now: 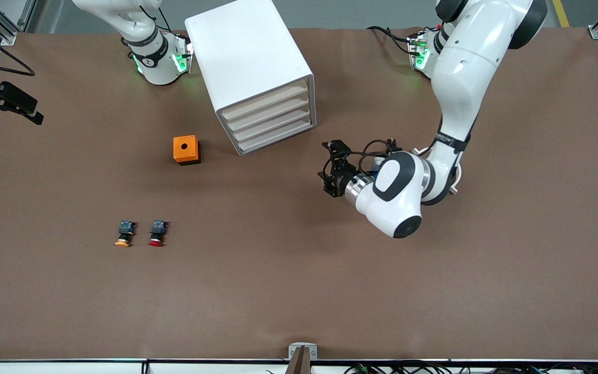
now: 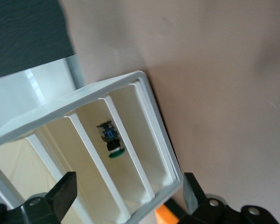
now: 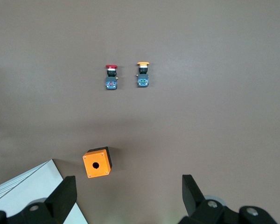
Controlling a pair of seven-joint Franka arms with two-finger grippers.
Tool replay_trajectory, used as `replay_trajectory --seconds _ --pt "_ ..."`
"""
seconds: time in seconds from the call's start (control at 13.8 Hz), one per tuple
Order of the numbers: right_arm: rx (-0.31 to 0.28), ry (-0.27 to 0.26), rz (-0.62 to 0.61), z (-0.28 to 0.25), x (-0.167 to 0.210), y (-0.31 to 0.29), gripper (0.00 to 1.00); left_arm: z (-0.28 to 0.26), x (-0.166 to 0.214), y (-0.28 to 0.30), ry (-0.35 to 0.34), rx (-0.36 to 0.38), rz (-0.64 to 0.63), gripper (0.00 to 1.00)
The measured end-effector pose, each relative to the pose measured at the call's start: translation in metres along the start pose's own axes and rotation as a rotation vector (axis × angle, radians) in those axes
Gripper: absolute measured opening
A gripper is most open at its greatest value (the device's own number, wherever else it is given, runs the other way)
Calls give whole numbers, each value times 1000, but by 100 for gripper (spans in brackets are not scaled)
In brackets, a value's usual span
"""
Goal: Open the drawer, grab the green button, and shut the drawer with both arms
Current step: 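Grasp the drawer front with the left gripper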
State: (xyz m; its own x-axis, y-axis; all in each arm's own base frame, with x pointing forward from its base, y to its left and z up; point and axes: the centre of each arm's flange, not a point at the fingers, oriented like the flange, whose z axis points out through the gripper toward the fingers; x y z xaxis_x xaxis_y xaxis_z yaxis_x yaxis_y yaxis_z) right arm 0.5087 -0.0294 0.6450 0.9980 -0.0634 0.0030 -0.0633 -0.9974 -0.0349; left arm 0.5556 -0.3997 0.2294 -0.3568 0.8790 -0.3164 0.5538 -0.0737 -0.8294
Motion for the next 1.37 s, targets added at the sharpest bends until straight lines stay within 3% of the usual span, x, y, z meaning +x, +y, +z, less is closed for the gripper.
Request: replay_trajectory --seconds 0.14,0.36,0.65,0.87,1.16,1.37 --pt "0 0 0 0 0 0 100 34 12 22 -3 115 -114 100" --pt "0 0 0 0 0 0 100 76 26 35 51 248 -199 96" --pt "0 0 0 0 0 0 100 112 24 29 100 314 -230 54" --pt "0 0 0 0 0 0 100 128 25 28 114 340 -239 48" --pt "0 0 -1 0 0 0 100 141 23 32 78 381 -250 48" --pt "0 0 -3 0 0 -1 100 146 18 34 62 359 -250 49"
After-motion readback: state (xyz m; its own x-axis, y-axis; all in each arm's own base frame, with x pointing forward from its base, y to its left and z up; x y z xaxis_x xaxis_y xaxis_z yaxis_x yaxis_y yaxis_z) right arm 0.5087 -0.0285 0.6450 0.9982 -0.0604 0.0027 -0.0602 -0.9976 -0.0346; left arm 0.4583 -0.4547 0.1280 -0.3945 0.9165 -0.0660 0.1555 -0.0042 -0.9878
